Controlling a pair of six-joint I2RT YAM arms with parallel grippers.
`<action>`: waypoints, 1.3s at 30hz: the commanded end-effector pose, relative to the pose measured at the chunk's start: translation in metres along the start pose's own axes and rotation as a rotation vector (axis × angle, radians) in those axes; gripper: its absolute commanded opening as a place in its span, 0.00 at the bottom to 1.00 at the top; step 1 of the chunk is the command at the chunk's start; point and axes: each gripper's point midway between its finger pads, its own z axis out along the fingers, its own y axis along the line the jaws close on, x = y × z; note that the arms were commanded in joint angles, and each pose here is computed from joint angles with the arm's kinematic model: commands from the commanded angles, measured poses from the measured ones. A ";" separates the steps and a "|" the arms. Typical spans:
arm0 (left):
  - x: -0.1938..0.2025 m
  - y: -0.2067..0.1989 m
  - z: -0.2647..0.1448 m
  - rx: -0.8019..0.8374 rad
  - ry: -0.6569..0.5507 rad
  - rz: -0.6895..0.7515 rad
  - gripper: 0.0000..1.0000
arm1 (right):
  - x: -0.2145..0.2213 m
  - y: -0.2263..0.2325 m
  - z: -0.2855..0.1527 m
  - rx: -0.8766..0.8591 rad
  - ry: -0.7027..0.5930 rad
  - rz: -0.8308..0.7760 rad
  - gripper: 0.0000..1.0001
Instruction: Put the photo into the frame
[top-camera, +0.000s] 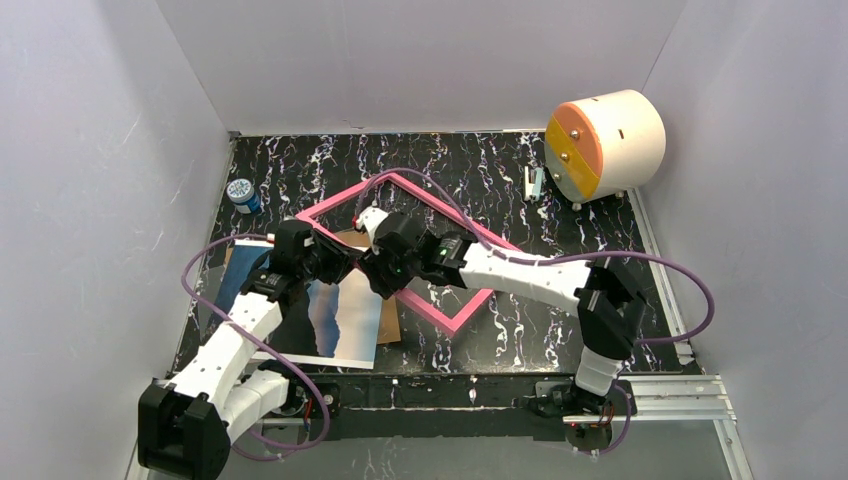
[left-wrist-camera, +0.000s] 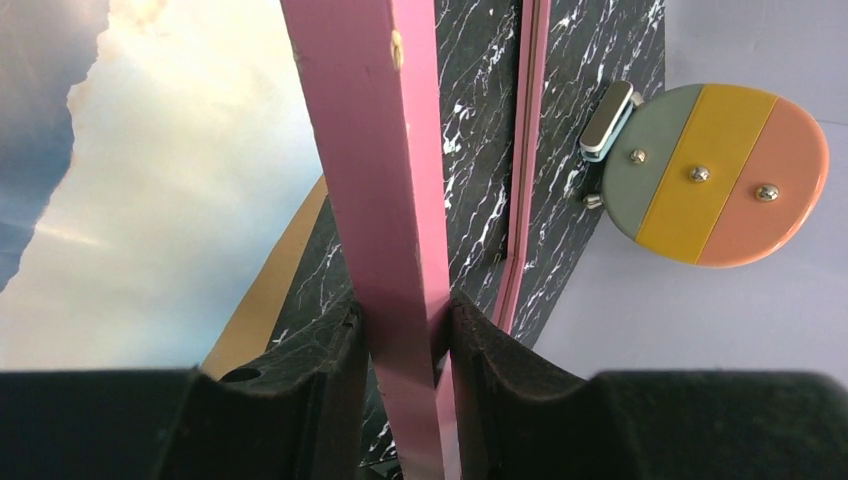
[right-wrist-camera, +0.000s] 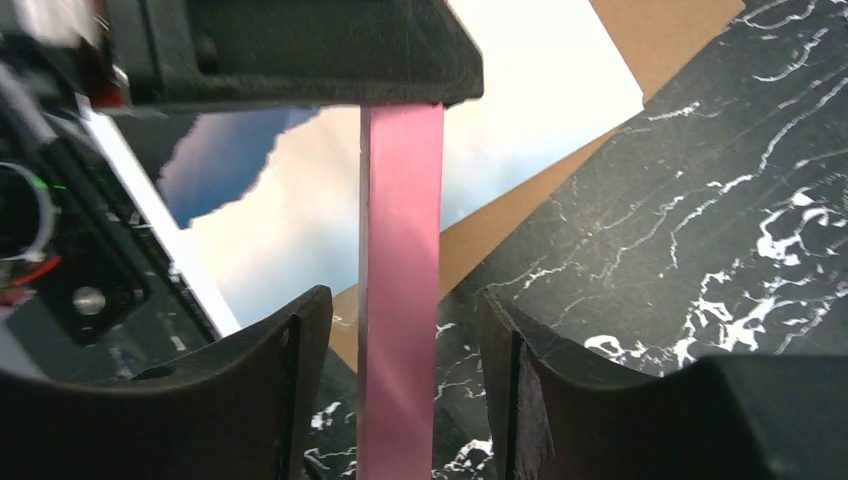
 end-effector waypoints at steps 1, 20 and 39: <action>-0.004 -0.018 -0.010 -0.004 0.002 0.015 0.00 | 0.005 -0.019 0.006 0.191 0.015 -0.109 0.64; -0.021 -0.039 -0.032 -0.007 -0.058 0.105 0.63 | -0.048 -0.019 -0.028 0.341 -0.155 -0.271 0.13; -0.071 -0.169 -0.122 0.193 -0.218 0.477 0.98 | -0.123 -0.021 -0.074 0.039 -0.285 -0.058 0.11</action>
